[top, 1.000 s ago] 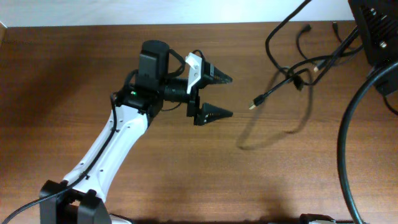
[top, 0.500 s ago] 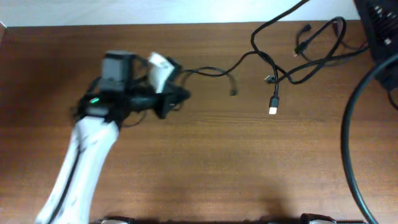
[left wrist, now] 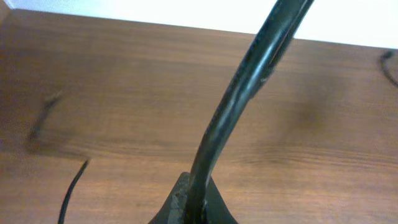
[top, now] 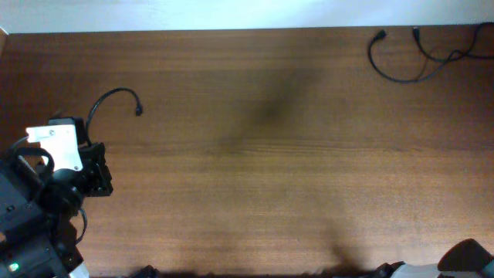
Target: Untangle cables
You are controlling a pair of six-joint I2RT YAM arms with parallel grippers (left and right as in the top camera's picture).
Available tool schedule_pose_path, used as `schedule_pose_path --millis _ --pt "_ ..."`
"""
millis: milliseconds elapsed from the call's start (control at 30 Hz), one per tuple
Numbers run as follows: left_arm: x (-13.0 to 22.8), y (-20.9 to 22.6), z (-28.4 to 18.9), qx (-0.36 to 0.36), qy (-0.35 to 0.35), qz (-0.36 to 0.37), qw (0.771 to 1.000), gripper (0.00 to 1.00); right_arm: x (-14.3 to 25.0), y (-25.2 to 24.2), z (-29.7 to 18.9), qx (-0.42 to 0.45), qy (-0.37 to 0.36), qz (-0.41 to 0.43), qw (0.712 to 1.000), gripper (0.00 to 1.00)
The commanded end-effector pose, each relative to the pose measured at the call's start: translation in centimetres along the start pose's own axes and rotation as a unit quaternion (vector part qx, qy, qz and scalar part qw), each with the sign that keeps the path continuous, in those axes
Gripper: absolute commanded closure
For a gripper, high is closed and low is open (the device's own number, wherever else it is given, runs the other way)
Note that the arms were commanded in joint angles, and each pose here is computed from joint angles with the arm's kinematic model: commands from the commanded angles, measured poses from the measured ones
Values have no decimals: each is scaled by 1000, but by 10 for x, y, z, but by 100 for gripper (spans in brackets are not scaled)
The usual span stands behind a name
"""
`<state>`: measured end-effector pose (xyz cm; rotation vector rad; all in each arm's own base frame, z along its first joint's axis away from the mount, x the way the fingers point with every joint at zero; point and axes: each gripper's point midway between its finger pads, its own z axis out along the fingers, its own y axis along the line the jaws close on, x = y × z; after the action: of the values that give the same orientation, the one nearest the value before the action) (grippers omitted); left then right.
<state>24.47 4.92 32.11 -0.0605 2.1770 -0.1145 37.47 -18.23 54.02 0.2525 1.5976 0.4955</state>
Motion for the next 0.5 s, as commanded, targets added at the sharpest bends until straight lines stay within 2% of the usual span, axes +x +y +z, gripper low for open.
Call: schedule_pose_path --millis 0,67,100,167,267,300,333,400,467 --pt "-18 -23 -2 72 -39 6 997 100 52 125 40 -164 81 -7 983 96" --pt "-24 -33 -4 105 -54 12 993 100 126 211 52 -266 189 8 945 96" --pt "-24 -35 -4 109 -55 12 992 100 147 229 52 -284 215 -4 935 96" --pt "-29 -43 -7 133 -67 18 989 100 222 228 68 -191 296 -71 933 96" --pt "-37 -56 -13 172 -85 21 981 100 309 209 85 -92 405 -151 897 96" --pt "-40 -61 -17 181 -90 25 979 100 332 202 96 -69 423 -169 887 96" --pt "-46 -71 -22 195 -96 41 975 100 362 203 113 -78 440 -207 870 96" --pt "-64 -93 -40 210 -117 69 968 100 397 209 140 -118 441 -273 847 96" --pt "-84 -102 -55 199 -146 82 966 100 397 224 158 -152 399 -321 845 96"
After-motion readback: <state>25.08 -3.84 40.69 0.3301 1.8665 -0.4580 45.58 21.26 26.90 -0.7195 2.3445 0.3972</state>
